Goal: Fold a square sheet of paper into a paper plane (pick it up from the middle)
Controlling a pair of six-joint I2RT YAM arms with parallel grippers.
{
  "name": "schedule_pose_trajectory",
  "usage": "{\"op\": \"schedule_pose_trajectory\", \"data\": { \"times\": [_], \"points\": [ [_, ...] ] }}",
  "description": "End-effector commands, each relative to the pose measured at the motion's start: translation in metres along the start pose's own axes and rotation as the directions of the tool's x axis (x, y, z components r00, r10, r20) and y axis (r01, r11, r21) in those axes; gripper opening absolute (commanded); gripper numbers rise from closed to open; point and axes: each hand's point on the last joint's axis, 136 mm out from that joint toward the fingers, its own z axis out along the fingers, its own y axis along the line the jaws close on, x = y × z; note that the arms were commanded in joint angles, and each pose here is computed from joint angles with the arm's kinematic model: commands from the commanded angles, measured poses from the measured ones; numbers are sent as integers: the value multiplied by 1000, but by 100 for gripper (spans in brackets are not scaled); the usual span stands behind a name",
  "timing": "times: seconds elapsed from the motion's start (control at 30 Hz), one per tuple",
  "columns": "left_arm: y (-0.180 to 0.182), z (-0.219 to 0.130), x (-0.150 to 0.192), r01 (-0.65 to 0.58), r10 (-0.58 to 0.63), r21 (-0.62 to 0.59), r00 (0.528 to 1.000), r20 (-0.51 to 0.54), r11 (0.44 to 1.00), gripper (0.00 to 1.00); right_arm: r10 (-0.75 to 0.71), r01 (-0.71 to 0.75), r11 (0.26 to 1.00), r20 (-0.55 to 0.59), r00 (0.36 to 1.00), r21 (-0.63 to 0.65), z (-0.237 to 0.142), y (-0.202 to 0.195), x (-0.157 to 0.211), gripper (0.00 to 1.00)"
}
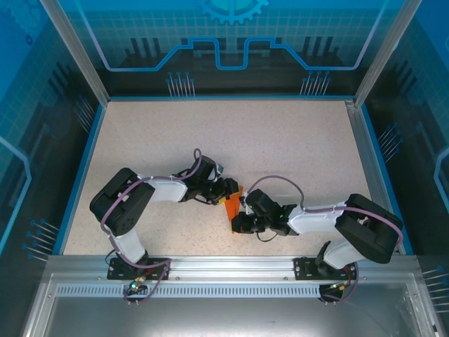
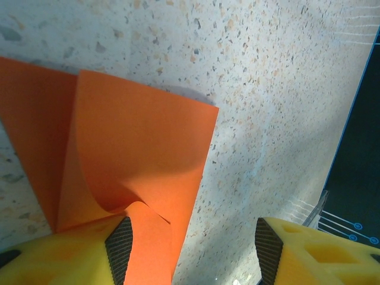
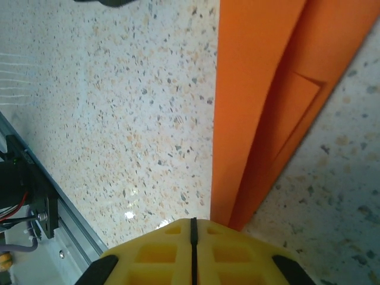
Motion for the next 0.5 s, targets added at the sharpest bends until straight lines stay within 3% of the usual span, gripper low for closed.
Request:
{"op": "schedule_pose_trajectory", "data": {
  "times": [0.0,0.23,0.47],
  "points": [
    [35,12,11,52,-55,-128,998,-20,990,61,-32,32,999,33,999,12,1,5,-10,9],
    [33,13,12,51,-54,-127,998,-21,991,61,-3,4,1000,-14,1000,31,16,-7,-6,9],
    [26,11,8,45,-46,-107,999,-5,993,61,95,-72,985,-143,985,155,24,-55,29,6]
  ]
}}
